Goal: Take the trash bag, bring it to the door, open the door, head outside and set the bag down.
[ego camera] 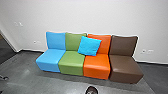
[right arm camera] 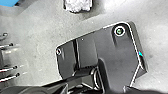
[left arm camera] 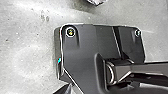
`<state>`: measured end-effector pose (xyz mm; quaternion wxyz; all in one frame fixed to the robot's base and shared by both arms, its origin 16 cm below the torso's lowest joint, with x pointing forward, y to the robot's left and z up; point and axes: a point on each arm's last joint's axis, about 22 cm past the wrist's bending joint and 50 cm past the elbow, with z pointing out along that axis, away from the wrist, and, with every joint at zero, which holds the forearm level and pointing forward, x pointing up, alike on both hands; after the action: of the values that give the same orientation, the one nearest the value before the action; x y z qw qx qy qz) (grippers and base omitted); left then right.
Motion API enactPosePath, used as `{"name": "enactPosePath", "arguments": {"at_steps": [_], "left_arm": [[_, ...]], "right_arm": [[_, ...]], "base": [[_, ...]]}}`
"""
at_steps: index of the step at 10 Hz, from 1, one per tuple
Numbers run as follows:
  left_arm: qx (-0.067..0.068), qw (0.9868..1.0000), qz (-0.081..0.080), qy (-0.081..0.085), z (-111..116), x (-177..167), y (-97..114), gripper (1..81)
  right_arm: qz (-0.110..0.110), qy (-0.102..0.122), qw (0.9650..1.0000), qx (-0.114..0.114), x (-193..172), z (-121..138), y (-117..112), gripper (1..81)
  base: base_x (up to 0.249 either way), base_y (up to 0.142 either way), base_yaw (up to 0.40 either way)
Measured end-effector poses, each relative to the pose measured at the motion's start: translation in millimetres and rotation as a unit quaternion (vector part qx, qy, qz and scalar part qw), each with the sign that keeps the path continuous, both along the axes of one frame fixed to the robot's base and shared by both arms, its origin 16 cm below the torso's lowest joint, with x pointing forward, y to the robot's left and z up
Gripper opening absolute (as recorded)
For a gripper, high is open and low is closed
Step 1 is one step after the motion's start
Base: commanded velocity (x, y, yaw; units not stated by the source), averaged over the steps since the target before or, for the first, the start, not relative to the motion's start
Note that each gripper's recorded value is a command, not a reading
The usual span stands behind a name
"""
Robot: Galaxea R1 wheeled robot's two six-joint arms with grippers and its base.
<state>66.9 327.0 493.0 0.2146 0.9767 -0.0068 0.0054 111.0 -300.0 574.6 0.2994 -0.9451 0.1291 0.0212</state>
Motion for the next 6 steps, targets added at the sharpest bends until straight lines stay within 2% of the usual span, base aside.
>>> {"name": "enactPosePath", "arguments": {"at_steps": [2, 4, 6], "left_arm": [[-0.010, 0.9999, 0.000, -0.009, 3, 45, -6, 81.1], [-0.009, 0.9998, -0.003, -0.019, 4, 90, -2, 81.1], [-0.006, 0.9994, -0.003, -0.034, 5, 133, 2, 81.1]], "right_arm": [[-0.009, -0.044, 0.9988, 0.022, 68, 23, 10, 81.1], [-0.013, -0.070, 0.9969, 0.035, 114, 38, 18, 81.1], [-0.013, -0.090, 0.9953, 0.036, 153, 47, 16, 81.1]], "base": [[0.000, 0.000, 0.000], [0.000, 0.000, 0.000], [0.000, 0.000, 0.000]]}}
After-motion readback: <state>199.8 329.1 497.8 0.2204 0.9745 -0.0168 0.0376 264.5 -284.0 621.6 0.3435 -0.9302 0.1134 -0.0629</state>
